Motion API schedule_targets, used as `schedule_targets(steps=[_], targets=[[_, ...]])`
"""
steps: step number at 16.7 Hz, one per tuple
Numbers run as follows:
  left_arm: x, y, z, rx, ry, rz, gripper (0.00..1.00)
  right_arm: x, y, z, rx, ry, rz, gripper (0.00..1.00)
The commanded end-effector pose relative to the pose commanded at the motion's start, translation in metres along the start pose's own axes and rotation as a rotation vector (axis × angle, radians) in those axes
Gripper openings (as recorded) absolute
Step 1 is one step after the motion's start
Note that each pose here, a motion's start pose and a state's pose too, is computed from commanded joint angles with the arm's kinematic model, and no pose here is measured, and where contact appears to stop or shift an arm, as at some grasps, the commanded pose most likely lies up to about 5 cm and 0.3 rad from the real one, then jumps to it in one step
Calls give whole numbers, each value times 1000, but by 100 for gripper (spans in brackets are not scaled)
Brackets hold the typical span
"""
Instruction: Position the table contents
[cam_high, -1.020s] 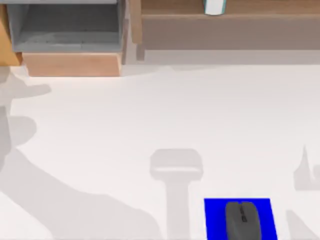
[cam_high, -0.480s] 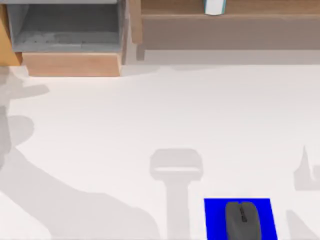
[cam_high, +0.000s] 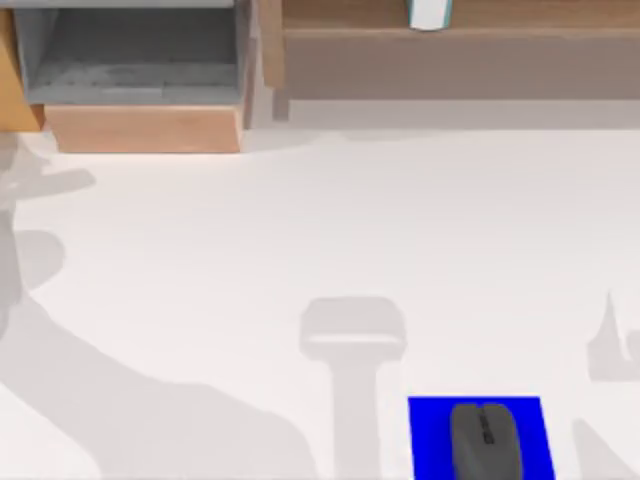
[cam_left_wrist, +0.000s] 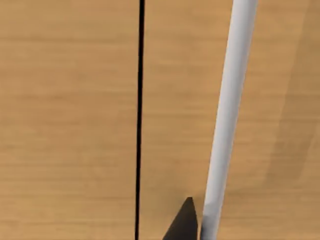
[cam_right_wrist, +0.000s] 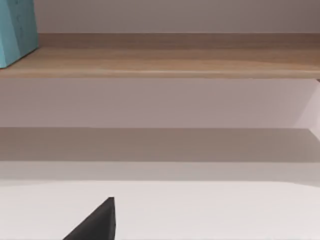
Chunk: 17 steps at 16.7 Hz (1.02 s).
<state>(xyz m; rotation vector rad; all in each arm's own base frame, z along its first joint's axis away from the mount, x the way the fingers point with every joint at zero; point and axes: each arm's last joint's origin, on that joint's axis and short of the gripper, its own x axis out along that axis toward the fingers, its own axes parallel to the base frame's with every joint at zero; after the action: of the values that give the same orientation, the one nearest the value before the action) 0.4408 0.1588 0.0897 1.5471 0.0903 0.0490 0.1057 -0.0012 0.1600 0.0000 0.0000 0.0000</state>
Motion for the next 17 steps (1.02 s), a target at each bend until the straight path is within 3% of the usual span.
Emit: schedule_targets(steps=[1, 2, 13, 17], targets=[[0, 0, 0, 0, 0, 0, 100, 0, 0, 0, 0, 0, 0, 100], [-6, -14, -2, -19, 6, -47, 100, 0, 0, 0, 0, 0, 0, 100], [-44, -14, -6, -18, 6, -43, 100, 0, 0, 0, 0, 0, 0, 100], [-44, -16, -4, -20, 2, -50, 100, 0, 0, 0, 0, 0, 0, 100]])
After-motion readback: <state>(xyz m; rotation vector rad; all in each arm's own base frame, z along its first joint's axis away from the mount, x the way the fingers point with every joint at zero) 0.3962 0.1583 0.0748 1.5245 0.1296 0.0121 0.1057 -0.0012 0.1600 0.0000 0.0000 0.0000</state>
